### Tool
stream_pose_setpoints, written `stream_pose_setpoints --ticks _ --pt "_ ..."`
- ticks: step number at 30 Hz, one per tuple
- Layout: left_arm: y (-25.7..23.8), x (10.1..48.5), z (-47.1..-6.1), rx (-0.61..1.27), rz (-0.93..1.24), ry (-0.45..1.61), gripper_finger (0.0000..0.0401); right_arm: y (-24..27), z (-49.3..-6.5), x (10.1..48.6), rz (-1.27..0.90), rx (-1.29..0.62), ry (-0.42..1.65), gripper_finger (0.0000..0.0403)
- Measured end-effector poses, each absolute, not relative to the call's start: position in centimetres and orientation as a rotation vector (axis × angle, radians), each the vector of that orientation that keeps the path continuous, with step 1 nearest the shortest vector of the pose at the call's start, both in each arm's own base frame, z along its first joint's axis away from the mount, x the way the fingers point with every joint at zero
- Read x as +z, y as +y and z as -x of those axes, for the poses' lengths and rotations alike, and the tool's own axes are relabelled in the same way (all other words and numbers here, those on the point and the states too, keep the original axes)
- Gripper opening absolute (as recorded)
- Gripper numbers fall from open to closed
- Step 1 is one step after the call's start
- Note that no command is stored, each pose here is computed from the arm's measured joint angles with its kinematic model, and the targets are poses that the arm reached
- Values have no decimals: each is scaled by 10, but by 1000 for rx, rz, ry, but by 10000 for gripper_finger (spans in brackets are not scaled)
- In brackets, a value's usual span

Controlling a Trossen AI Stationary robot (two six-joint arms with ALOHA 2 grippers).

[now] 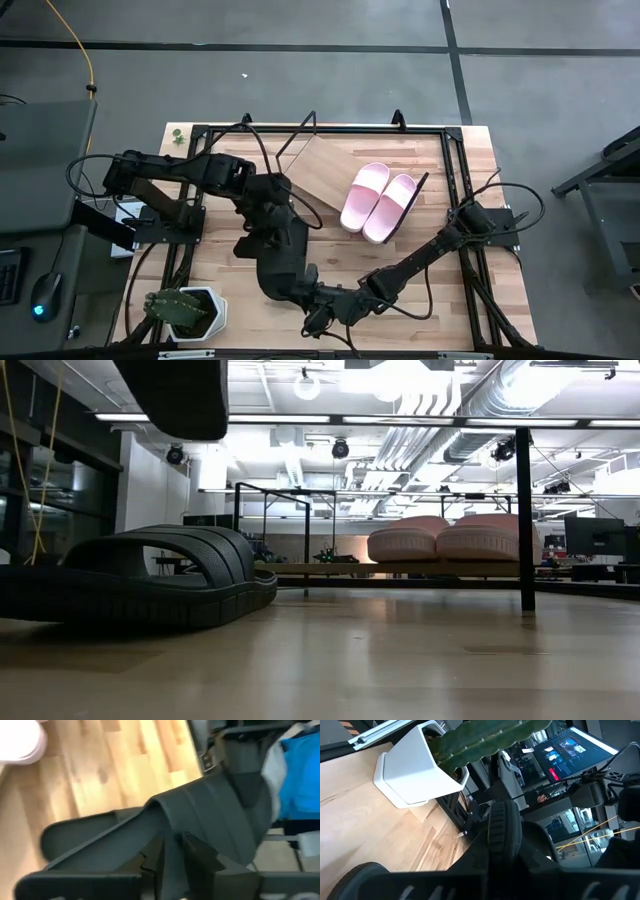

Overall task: Pick and place slides into the shelf
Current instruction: Put the left black slide on the shelf

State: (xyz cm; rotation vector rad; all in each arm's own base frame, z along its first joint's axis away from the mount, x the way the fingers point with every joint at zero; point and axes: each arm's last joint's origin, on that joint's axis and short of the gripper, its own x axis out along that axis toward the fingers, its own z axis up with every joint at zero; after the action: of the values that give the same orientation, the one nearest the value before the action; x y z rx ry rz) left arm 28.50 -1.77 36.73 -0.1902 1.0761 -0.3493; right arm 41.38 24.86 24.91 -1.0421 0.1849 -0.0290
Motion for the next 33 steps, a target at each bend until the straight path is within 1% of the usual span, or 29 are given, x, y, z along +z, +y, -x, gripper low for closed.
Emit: stream_pose_setpoints --ticks 10,16,22,25,33 --pt "-12 364 -282 -169 73 1125 158 245 -414 247 1060 -94 235 14" --pt "-7 363 -281 -33 -13 1146 192 241 -413 246 1042 -195 293 14" --pt "-3 377 -272 95 -87 1168 199 238 -413 245 1040 -287 338 14" --pt "-3 391 -268 99 -84 1142 192 233 -414 243 1020 -291 360 14" --pt "-3 430 -248 99 -75 995 172 209 -422 232 988 -321 473 14"
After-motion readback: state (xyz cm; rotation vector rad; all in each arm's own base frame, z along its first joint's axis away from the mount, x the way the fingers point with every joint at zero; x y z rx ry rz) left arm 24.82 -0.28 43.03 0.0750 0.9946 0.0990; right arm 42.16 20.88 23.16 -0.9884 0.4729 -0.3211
